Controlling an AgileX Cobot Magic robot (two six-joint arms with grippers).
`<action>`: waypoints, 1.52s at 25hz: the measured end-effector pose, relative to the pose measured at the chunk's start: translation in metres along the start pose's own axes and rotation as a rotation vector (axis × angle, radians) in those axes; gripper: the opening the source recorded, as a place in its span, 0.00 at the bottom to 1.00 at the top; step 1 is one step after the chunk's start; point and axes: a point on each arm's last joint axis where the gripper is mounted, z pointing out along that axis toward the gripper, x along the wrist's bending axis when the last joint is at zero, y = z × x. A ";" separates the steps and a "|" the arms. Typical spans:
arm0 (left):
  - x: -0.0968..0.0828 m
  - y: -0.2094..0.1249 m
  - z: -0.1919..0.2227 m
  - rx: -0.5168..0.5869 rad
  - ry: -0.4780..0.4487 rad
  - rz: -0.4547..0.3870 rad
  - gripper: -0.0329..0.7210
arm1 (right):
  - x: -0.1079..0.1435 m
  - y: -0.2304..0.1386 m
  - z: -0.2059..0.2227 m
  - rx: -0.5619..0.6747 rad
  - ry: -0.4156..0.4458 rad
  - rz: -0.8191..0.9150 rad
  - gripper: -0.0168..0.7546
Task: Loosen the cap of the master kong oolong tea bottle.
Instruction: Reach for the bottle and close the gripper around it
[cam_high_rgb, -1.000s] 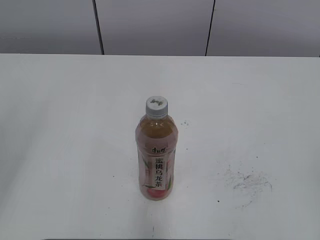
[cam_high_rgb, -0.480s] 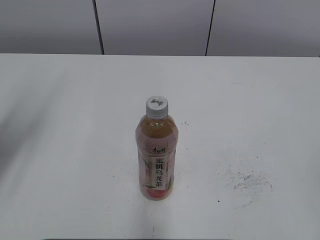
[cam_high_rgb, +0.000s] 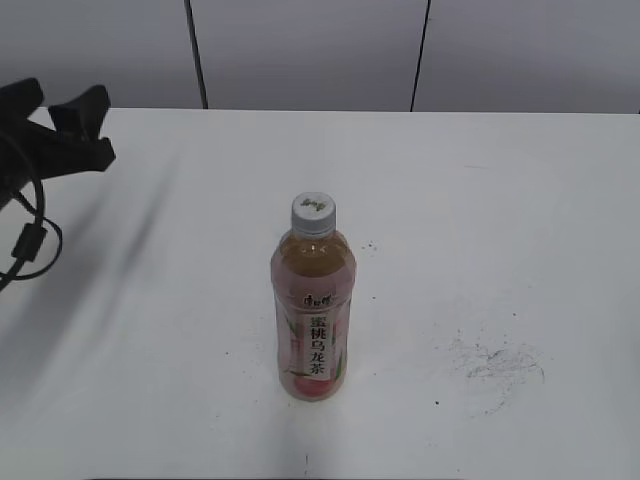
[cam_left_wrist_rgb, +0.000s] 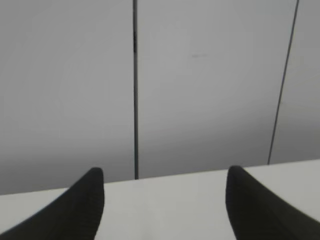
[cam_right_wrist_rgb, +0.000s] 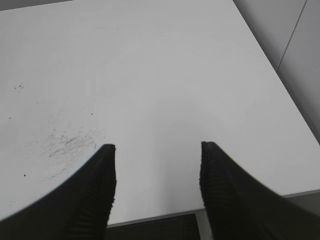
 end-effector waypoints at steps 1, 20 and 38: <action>-0.001 -0.008 0.003 0.018 -0.011 -0.010 0.65 | 0.000 0.000 0.000 0.000 0.000 0.000 0.55; -0.049 -0.029 -0.062 0.196 -0.515 -0.071 0.83 | 0.000 0.000 0.000 -0.001 0.000 0.000 0.55; -0.103 -0.021 -0.070 0.171 -0.911 0.010 0.83 | 0.000 0.000 0.000 -0.001 0.000 0.000 0.55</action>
